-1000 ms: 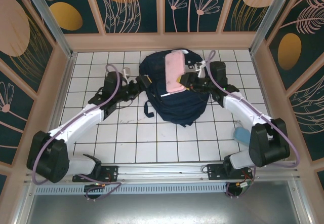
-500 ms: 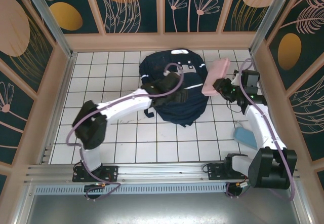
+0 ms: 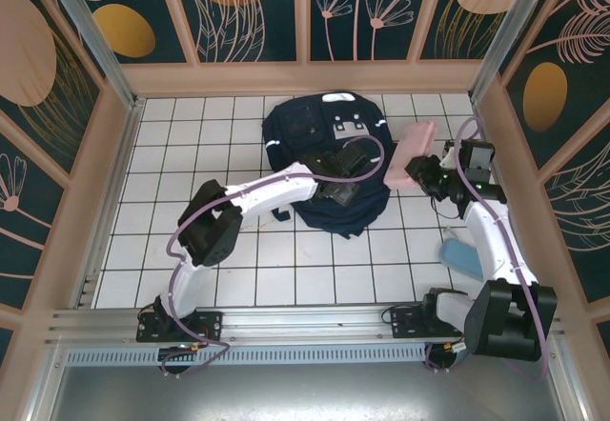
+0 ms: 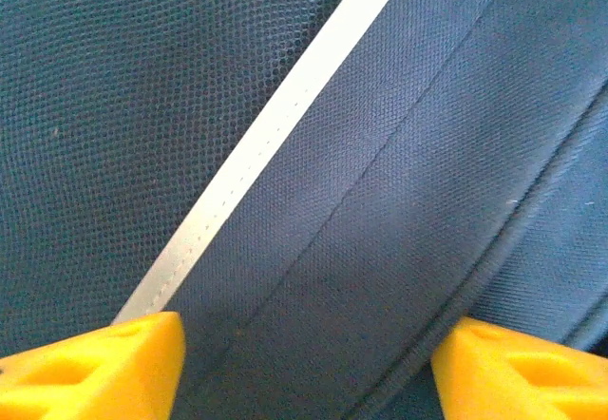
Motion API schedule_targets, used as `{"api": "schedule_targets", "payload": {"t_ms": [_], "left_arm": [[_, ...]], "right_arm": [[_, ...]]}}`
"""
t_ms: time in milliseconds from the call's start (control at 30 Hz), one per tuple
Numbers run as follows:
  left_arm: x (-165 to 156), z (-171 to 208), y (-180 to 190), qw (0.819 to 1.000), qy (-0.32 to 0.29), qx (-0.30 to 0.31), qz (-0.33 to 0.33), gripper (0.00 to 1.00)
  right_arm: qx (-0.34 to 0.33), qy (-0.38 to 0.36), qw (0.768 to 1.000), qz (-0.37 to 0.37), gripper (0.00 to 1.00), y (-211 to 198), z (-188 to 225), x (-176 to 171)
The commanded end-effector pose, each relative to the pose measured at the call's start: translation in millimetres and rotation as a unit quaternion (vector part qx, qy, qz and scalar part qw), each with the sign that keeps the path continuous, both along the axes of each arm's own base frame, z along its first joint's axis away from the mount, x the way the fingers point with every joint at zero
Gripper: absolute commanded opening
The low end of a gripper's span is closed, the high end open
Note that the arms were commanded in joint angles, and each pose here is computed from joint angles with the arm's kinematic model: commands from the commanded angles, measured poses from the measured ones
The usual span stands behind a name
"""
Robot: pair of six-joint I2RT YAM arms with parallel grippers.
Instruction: Pack the student bag
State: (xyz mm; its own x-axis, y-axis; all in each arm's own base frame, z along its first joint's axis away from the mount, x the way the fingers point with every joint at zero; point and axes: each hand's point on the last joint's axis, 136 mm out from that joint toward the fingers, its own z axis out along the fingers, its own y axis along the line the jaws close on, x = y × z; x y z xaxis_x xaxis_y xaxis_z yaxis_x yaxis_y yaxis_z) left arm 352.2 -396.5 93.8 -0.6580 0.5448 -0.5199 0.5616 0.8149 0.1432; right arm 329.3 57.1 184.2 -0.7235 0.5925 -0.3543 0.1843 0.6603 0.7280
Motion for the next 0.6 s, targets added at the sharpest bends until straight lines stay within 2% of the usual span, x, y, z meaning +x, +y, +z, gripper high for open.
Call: {"api": "schedule_targets", "payload": {"t_ms": [0,133,367,567], "left_arm": [[11,0,12,0.998,-0.025,0.056,-0.005,0.6],[21,9,12,0.997,-0.049,0.055,0.009,0.47],[32,32,13,0.995,-0.083,0.049,0.027,0.2],[40,56,15,0.992,-0.112,0.034,0.051,0.1]], "right_arm": [[0.012,-0.02,1.0,0.014,0.25,5,9,-4],[0.034,-0.025,0.999,0.029,0.25,13,14,-6],[0.034,-0.023,0.999,0.035,0.25,14,14,-9],[0.031,-0.026,0.999,0.031,0.26,13,18,-12]]}}
